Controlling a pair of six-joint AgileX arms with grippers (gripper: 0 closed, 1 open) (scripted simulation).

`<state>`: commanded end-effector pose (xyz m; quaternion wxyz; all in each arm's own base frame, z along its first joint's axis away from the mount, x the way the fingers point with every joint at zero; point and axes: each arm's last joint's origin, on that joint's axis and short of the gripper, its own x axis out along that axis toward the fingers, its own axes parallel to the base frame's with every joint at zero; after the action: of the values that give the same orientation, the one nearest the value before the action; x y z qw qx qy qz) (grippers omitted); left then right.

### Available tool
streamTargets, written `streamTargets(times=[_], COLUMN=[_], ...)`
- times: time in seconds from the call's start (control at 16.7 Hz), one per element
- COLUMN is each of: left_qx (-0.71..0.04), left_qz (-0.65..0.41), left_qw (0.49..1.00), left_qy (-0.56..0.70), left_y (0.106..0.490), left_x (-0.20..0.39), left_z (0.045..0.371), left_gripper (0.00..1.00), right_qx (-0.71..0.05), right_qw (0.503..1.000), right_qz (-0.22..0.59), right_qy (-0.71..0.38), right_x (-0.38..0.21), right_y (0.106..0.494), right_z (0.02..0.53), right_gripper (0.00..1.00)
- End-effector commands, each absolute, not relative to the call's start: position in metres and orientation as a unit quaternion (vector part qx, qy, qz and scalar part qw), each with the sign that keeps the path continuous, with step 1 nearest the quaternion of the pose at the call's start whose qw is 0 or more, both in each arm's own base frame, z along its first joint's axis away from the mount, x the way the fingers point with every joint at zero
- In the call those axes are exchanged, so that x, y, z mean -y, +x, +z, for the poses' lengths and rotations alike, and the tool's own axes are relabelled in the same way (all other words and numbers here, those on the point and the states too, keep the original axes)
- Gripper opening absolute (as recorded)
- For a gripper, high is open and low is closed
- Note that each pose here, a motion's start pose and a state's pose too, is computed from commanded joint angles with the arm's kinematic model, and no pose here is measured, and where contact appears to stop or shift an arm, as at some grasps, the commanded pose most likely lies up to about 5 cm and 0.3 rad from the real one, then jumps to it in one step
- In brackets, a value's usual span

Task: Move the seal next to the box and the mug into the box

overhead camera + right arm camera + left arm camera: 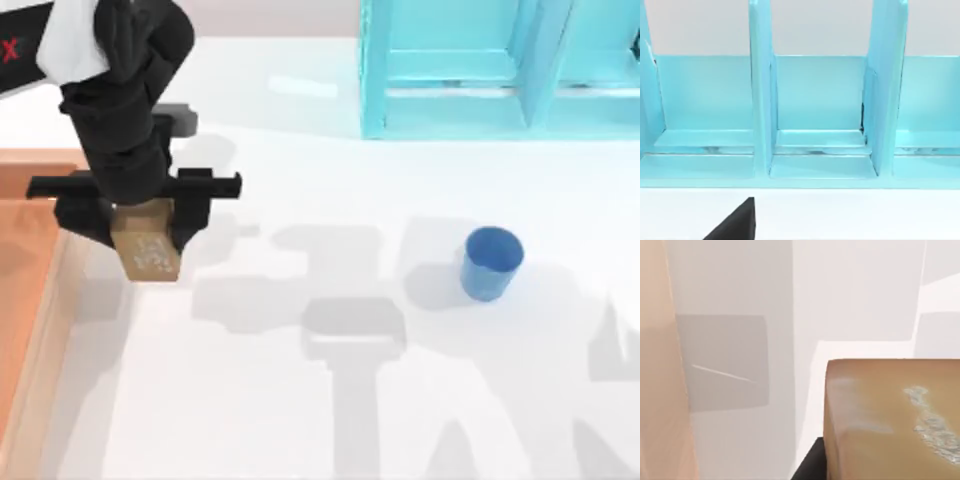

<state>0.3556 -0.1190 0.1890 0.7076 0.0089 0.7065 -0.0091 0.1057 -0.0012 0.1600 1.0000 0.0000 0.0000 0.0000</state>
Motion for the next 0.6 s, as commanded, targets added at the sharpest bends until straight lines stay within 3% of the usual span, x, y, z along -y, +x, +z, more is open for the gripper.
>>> streamTargets(times=[0.6], left_qx=[-0.706], left_qz=[-0.009], left_qw=[0.708], left_qy=[0.009], left_y=[0.3556], left_x=[0.119], left_z=[0.189], left_gripper=[0.98], right_qx=[0.0], right_qw=[1.0], right_qz=[0.0], right_qy=[0.0], right_x=[0.0012], right_y=[0.1057], right_z=[0.16], right_gripper=[1.0])
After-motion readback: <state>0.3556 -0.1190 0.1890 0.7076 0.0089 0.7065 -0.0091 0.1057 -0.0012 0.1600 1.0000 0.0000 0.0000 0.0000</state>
